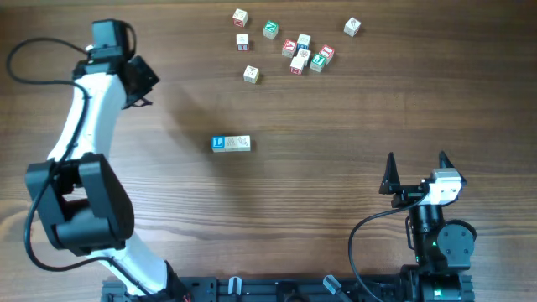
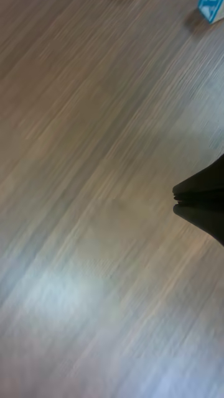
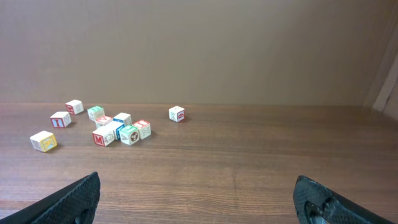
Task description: Form a horizontal line
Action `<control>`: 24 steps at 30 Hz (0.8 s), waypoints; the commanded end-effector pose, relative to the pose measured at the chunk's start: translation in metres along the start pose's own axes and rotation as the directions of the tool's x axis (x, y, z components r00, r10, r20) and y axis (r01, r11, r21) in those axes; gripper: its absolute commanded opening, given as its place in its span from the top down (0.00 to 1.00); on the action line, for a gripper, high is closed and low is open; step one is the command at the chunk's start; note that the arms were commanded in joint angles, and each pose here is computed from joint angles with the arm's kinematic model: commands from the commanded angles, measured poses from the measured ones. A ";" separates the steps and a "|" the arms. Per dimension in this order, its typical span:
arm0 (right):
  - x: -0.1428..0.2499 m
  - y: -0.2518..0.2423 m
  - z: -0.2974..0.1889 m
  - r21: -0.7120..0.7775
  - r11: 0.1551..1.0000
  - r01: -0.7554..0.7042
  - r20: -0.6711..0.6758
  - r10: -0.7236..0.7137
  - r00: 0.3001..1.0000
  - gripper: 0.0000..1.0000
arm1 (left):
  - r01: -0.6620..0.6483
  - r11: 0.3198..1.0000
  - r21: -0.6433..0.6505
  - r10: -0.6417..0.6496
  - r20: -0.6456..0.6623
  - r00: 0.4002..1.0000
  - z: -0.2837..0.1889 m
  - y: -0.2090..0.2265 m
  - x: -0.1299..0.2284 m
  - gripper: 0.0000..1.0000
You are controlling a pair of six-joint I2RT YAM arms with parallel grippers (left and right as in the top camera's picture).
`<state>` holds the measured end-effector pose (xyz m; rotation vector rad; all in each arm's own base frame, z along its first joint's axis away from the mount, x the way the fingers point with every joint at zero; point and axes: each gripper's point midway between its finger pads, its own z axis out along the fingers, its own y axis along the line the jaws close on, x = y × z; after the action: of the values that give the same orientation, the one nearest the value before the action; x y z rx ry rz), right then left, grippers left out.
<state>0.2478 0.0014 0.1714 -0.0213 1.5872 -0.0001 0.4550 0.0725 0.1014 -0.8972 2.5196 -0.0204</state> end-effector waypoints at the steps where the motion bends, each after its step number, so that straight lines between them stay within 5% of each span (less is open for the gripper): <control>1: -0.001 0.001 0.000 -0.008 1.000 0.012 0.006 -0.012 1.000 0.00 | 0.091 0.995 -0.040 -0.091 0.001 0.996 -0.005 0.038 -0.016 0.81; 2: -0.001 0.001 0.000 -0.008 1.000 0.012 0.006 -0.012 1.000 0.00 | 0.104 0.993 -0.052 -0.104 -0.006 0.995 -0.004 0.046 -0.016 0.67; 4: -0.001 0.001 0.000 -0.008 1.000 0.012 0.006 -0.012 1.000 0.00 | 0.119 0.990 -0.078 -0.122 -0.031 0.992 -0.005 0.058 -0.012 0.00; 24: -0.001 0.001 0.000 -0.008 1.000 0.012 0.006 -0.012 1.000 0.00 | 0.123 0.988 -0.092 -0.128 -0.047 0.991 -0.005 0.063 -0.009 0.00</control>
<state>0.2478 0.0014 0.1714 -0.0213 1.5872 -0.0001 0.4189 0.1268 0.0914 -1.1088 2.5450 0.0393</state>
